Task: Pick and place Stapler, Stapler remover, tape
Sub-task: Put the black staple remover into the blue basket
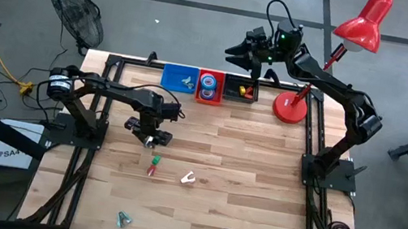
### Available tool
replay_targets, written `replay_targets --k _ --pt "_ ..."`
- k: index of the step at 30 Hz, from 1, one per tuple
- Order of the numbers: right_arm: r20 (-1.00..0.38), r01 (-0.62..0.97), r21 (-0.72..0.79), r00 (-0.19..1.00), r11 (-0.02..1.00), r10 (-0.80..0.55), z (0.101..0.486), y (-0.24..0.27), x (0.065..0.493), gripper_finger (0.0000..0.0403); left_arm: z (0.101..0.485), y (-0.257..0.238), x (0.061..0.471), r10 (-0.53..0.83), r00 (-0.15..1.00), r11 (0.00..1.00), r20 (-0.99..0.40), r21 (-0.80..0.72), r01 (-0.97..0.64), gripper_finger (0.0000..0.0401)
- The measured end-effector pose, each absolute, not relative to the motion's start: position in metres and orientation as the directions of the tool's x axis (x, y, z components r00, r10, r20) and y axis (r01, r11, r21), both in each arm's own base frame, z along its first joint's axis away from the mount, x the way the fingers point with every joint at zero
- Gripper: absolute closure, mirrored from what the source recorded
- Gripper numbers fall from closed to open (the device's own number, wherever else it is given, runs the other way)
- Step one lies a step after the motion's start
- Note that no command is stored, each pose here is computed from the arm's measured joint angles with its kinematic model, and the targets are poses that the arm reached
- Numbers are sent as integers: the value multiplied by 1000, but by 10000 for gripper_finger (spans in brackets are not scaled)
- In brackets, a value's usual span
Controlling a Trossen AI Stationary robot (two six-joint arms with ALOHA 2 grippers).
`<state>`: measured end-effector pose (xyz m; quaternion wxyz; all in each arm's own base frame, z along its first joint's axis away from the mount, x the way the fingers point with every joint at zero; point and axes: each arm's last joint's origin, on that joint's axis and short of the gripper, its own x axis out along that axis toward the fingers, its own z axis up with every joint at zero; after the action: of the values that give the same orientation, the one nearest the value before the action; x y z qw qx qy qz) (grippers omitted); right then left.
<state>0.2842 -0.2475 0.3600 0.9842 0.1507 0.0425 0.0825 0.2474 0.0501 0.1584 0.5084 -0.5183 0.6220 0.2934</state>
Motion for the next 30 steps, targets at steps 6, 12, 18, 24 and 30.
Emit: replay_targets --k 6,12,18,24,30 --pt "-59 -150 303 983 941 175 360 -247 284 213 158 50 247 -346 52 292 -937 -159 -943 248" --pt "-60 -149 305 983 941 176 360 -247 284 213 159 49 244 -351 15 318 -936 -134 -939 295" --pt "-71 -146 310 982 939 177 358 -247 284 213 158 50 243 -319 5 374 -948 -130 -918 351" --pt "-73 -146 312 982 939 177 358 -247 284 213 158 50 243 -311 2 376 -950 -126 -918 394" --pt "-119 -103 326 982 940 149 352 -251 280 213 158 51 243 -303 2 438 -953 -141 -888 359"
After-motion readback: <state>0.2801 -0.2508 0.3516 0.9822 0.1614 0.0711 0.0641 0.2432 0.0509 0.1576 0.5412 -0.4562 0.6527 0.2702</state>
